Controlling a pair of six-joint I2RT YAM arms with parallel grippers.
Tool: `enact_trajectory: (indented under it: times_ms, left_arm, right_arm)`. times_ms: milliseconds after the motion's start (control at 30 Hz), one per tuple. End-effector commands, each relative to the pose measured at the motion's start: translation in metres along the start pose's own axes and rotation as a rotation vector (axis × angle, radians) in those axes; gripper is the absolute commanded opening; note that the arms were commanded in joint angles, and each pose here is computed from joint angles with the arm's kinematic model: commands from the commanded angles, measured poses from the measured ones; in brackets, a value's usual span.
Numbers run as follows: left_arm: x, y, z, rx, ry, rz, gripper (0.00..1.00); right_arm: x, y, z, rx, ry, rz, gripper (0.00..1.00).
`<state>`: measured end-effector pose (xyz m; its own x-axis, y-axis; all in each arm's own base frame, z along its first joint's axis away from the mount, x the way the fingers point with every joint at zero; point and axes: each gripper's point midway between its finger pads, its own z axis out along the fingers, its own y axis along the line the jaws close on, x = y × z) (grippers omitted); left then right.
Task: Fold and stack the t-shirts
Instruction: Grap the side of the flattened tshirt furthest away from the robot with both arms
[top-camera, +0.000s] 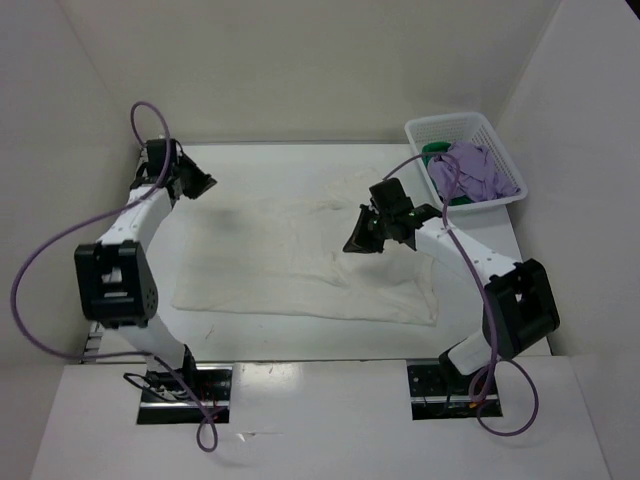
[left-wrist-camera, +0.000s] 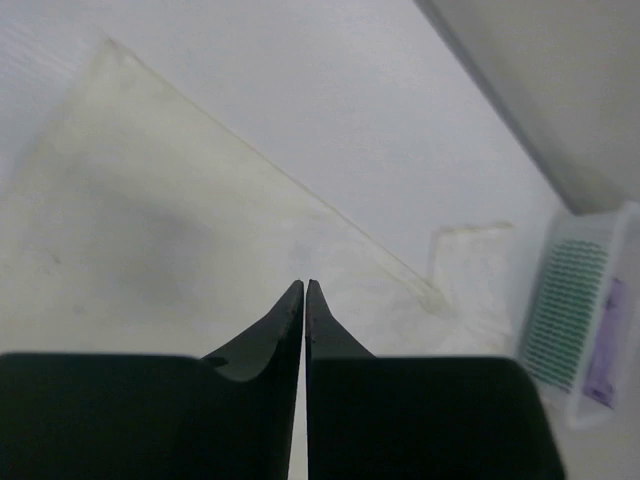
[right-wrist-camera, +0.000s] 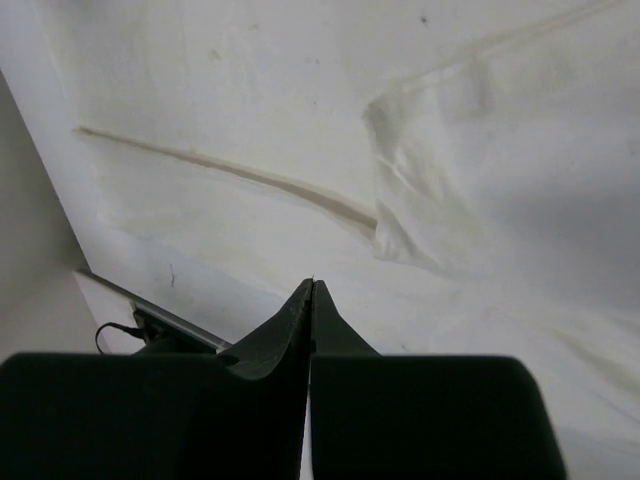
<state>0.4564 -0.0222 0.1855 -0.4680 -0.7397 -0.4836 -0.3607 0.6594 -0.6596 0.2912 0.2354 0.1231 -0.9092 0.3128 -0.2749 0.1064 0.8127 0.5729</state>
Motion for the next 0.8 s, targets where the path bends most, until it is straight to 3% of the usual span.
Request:
enact_trajectory:
  times_ms: [0,67,100,233,400,500,767]
  left_arm:
    - [-0.044,0.026,0.058,-0.148,-0.101,0.105,0.09]
    - [-0.044,0.049,0.089,-0.232,-0.061,0.159,0.23]
    - [-0.050,0.055,0.103,-0.258,-0.062,0.195,0.40]
    - [-0.047,0.077,0.128,-0.324,-0.032,0.242,0.60]
    - [-0.047,0.091,0.148,-0.367,-0.005,0.274,0.61]
    - [-0.053,0.098,0.149,-0.406,-0.028,0.287,0.55]
    - [-0.058,0.113,0.147,-0.450,-0.054,0.305,0.55]
  right_arm:
    - [-0.018,0.023,0.001,-0.070,-0.020,-0.072,0.01]
    - [-0.023,0.029,0.003,-0.088,-0.024,-0.086,0.01]
    - [-0.027,0.036,0.002,-0.109,-0.033,-0.102,0.01]
    - [-0.029,0.038,0.007,-0.121,-0.031,-0.115,0.02]
    - [-0.026,0.029,0.019,-0.112,-0.004,-0.110,0.02]
    - [-0.024,0.025,0.023,-0.106,0.003,-0.107,0.03]
    - [-0.020,0.017,0.032,-0.092,0.018,-0.101,0.03]
